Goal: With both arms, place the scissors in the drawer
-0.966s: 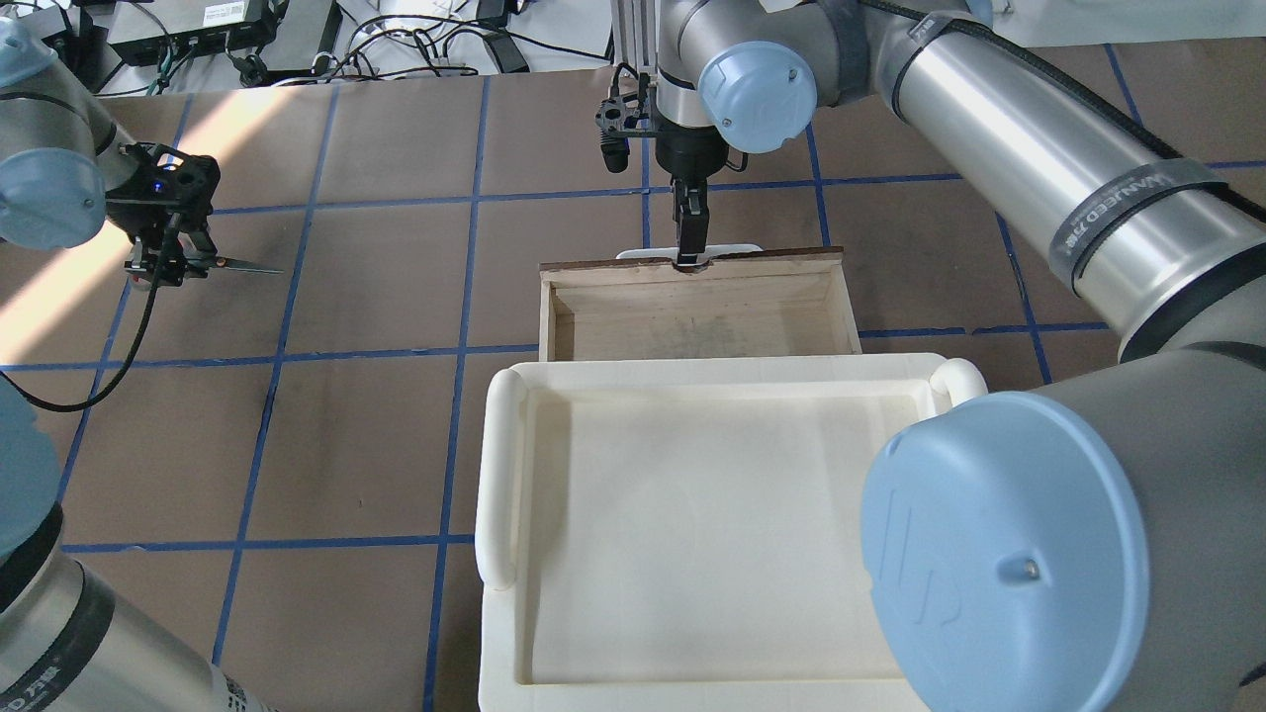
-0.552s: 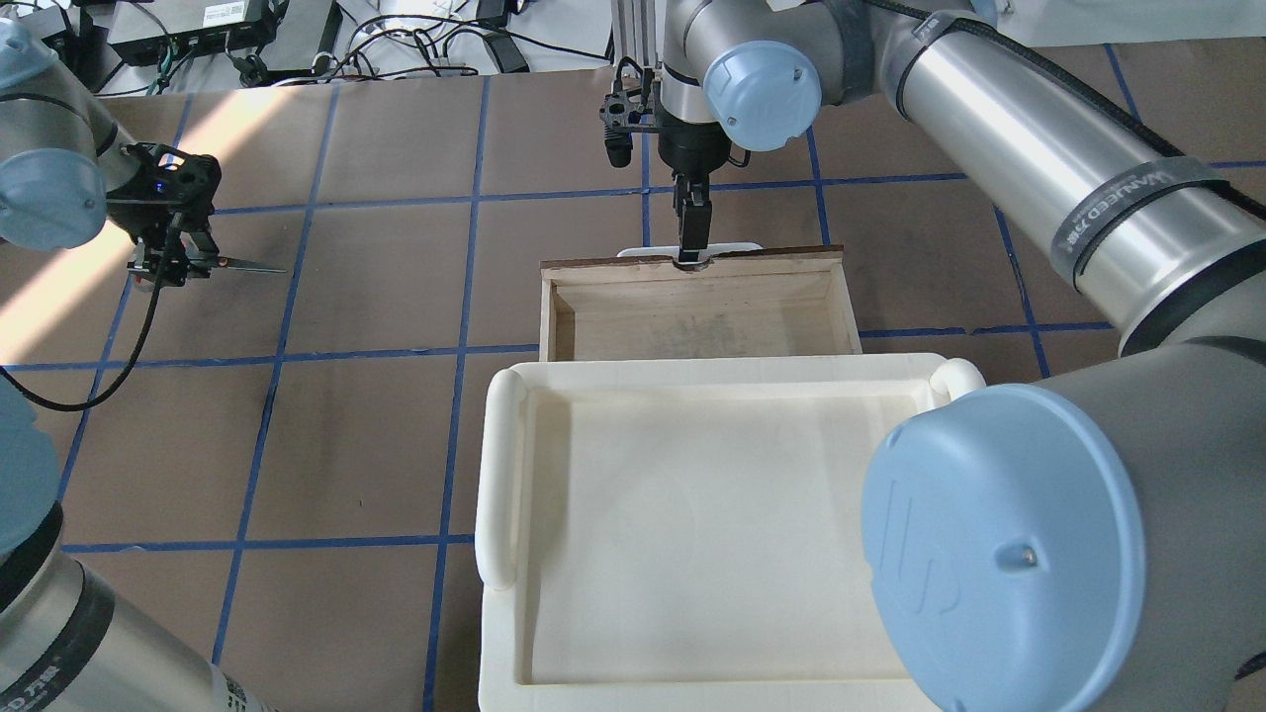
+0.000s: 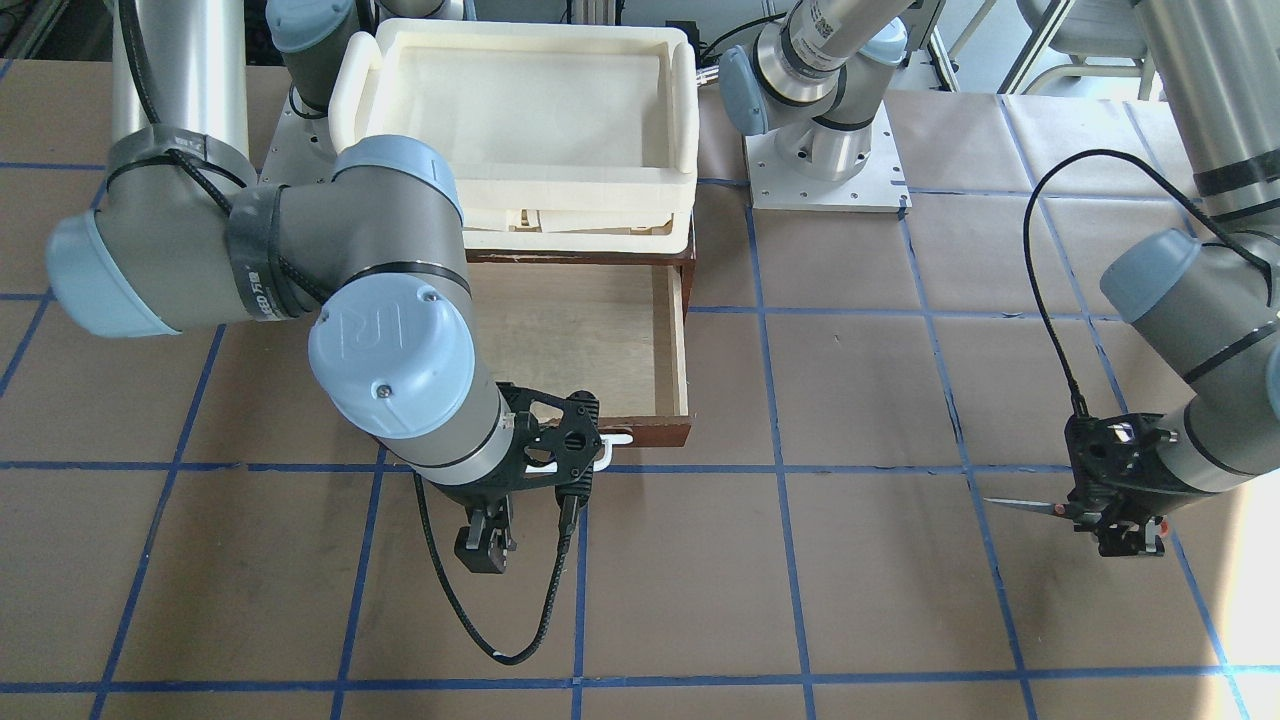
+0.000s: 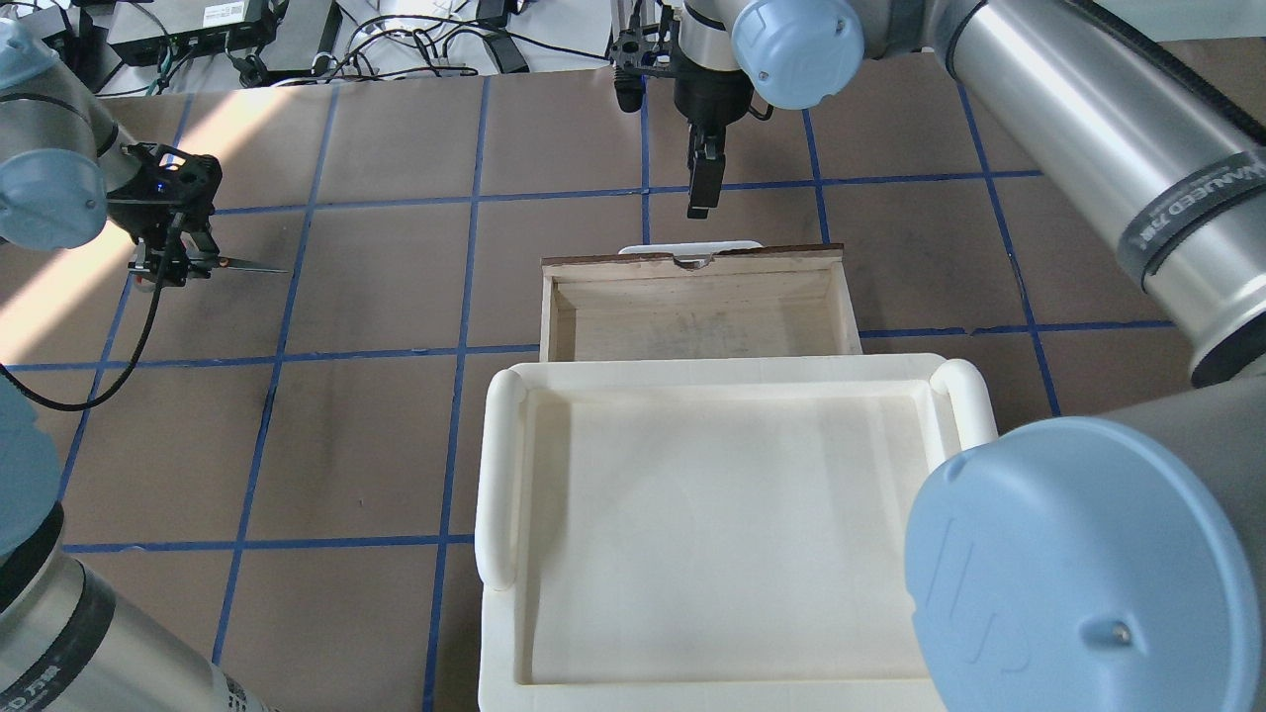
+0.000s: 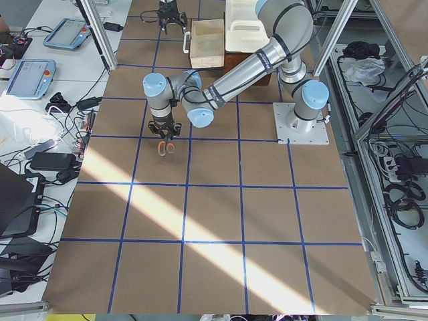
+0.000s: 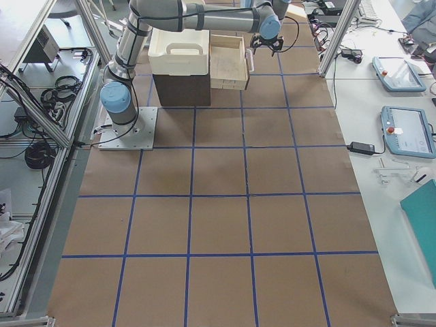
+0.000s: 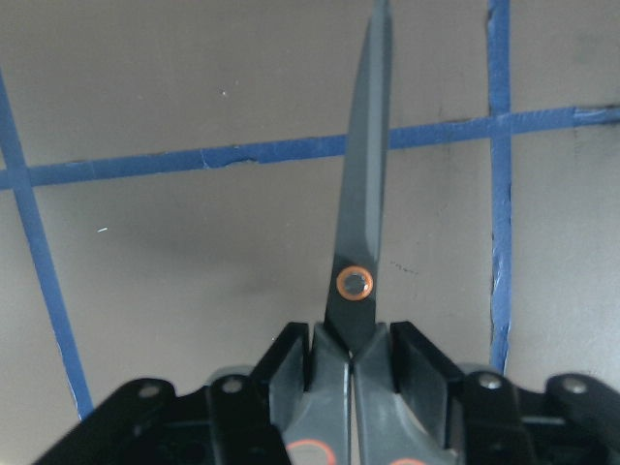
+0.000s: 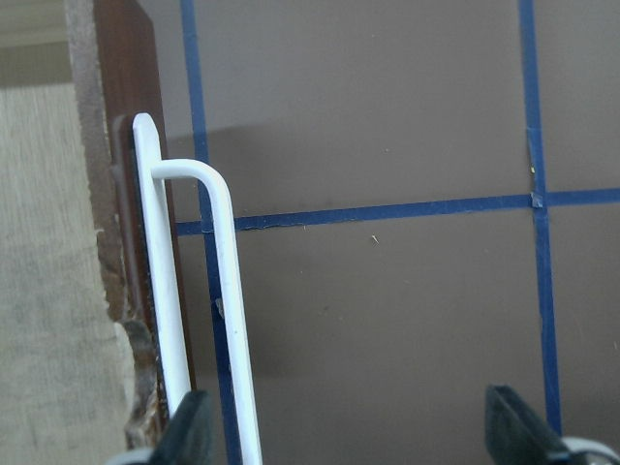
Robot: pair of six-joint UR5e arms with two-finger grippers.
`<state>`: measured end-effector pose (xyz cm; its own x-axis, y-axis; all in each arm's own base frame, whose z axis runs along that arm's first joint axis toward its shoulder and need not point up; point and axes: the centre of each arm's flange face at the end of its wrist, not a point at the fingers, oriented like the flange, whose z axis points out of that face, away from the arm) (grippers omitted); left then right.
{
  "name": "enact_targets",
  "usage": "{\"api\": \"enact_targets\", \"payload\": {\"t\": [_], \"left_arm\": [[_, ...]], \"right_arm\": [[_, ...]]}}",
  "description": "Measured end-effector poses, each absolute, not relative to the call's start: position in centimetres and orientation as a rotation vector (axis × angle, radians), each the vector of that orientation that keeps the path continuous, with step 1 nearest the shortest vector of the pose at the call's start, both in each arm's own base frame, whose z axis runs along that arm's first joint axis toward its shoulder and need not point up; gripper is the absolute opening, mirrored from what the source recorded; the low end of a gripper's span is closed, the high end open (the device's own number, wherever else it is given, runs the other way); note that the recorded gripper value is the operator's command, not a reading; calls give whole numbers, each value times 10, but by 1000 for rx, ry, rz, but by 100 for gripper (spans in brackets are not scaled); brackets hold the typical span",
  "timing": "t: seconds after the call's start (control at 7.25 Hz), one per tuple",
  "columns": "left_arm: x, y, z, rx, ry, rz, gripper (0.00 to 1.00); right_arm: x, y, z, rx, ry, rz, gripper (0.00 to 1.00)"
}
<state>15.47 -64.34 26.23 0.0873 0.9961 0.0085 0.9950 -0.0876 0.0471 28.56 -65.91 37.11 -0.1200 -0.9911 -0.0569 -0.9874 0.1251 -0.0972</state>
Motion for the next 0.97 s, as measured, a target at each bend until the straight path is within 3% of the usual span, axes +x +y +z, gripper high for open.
{"api": "enact_targets", "payload": {"t": [0.41,0.97], "left_arm": [[112,-646,283,2265,2118,64,0],[-37,-631,340,2268,2122,-10,0]], "right_arm": [[247,-624,458,-1538,2650,-122,100],[215,-535,510,-1091,2938,-101,100]]}}
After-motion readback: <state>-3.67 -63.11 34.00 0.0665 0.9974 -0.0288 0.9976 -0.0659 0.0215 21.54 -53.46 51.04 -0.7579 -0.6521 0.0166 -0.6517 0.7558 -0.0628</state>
